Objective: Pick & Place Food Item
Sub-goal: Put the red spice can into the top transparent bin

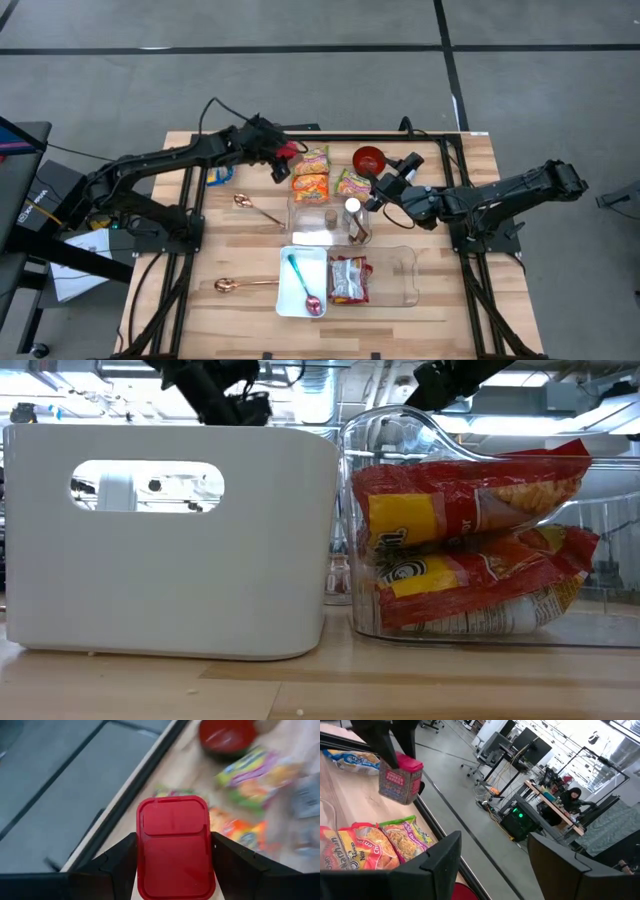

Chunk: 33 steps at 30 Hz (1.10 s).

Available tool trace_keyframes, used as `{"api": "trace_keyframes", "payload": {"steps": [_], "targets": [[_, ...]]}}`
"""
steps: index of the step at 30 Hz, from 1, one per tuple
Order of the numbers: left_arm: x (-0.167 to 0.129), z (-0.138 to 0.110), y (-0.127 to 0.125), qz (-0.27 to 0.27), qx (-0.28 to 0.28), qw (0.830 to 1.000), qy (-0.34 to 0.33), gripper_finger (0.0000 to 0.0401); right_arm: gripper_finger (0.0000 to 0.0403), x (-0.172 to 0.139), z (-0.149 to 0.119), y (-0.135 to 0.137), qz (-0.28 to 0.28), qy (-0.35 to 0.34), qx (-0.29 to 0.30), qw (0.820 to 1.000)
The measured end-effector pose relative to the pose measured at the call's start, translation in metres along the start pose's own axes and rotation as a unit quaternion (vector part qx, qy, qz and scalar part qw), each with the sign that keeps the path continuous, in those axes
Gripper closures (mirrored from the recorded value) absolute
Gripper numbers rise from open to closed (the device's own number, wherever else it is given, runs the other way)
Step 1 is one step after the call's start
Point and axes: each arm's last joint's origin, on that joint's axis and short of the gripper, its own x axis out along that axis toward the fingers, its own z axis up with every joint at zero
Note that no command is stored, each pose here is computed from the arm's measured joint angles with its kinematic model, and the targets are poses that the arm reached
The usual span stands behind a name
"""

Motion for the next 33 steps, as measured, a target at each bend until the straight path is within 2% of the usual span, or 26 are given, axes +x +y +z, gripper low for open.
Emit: {"api": "trace_keyframes", "payload": {"steps": [8, 21, 27, 33], "targets": [[-0.017, 0.017, -0.033, -0.06, 0.036, 0.997, -0.039, 0.0191, 0.0182, 0.0, 0.0, 0.0, -0.001, 0.0, 0.0, 1.0], [-0.038, 0.012, -0.098, -0.17, 0.086, 0.98, -0.053, 0.0191, 0.0182, 0.0, 0.0, 0.0, -0.002, 0.0, 0.001, 1.0], [-0.027, 0.006, -0.124, -0.199, 0.107, 0.974, -0.037, 0.0191, 0.0182, 0.0, 0.0, 0.0, -0.002, 0.0, 0.001, 1.0], [0.0, -0.004, -0.137, -0.193, 0.12, 0.974, 0.011, 0.0189, 0.0182, 0.0, 0.0, 0.0, -0.002, 0.0, 0.001, 1.0]]}}
